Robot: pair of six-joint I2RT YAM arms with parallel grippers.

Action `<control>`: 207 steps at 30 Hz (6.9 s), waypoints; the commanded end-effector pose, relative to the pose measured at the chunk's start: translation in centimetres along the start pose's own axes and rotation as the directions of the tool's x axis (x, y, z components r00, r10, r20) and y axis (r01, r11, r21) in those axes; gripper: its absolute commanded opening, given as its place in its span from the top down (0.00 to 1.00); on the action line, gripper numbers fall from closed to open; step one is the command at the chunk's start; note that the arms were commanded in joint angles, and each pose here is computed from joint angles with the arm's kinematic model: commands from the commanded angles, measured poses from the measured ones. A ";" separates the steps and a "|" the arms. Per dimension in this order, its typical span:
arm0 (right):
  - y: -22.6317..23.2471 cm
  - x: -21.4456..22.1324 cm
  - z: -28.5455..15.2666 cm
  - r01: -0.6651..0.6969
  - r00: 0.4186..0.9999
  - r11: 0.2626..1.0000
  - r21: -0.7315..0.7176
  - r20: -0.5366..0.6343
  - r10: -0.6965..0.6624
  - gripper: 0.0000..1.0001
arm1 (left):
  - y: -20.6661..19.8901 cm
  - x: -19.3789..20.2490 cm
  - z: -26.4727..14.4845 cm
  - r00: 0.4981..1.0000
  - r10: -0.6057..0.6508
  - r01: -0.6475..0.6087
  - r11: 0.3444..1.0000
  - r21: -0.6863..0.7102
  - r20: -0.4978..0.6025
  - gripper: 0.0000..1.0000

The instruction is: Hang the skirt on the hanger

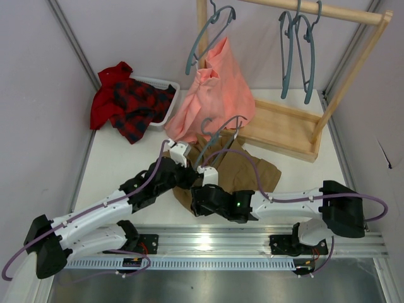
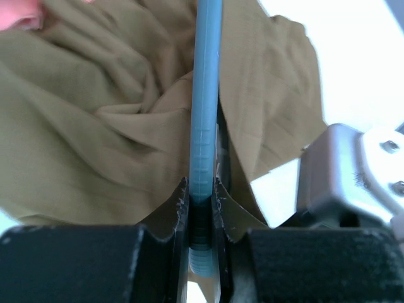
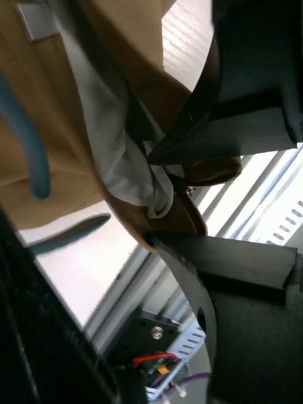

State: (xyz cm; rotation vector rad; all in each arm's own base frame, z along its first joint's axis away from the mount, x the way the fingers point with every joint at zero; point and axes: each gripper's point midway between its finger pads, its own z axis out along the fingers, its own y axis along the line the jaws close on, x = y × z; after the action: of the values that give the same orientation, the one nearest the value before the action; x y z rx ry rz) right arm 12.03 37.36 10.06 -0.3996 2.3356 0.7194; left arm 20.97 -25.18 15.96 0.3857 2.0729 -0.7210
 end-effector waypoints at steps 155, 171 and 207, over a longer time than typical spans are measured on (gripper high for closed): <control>-0.4 -7.1 -7.8 0.094 0.897 0.996 -0.004 0.433 -0.083 1.00 | -9.7 -3.6 -2.1 0.979 -0.202 0.188 0.950 0.250 0.031 1.00; 0.4 -6.8 -8.7 0.202 0.912 0.979 -0.031 0.369 -0.176 1.00 | -8.5 1.1 1.2 0.978 -0.210 0.204 0.962 0.179 0.012 1.00; 1.6 -8.5 -9.0 0.262 0.884 0.961 -0.094 0.422 -0.199 1.00 | -10.4 -2.3 -1.1 0.972 -0.228 0.234 0.960 0.151 -0.052 1.00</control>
State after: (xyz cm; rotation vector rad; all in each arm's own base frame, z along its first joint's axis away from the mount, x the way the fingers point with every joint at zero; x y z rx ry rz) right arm 13.59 31.67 18.71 -0.5874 1.9002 0.6552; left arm 16.44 -31.49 18.93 0.2479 2.1638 -0.9511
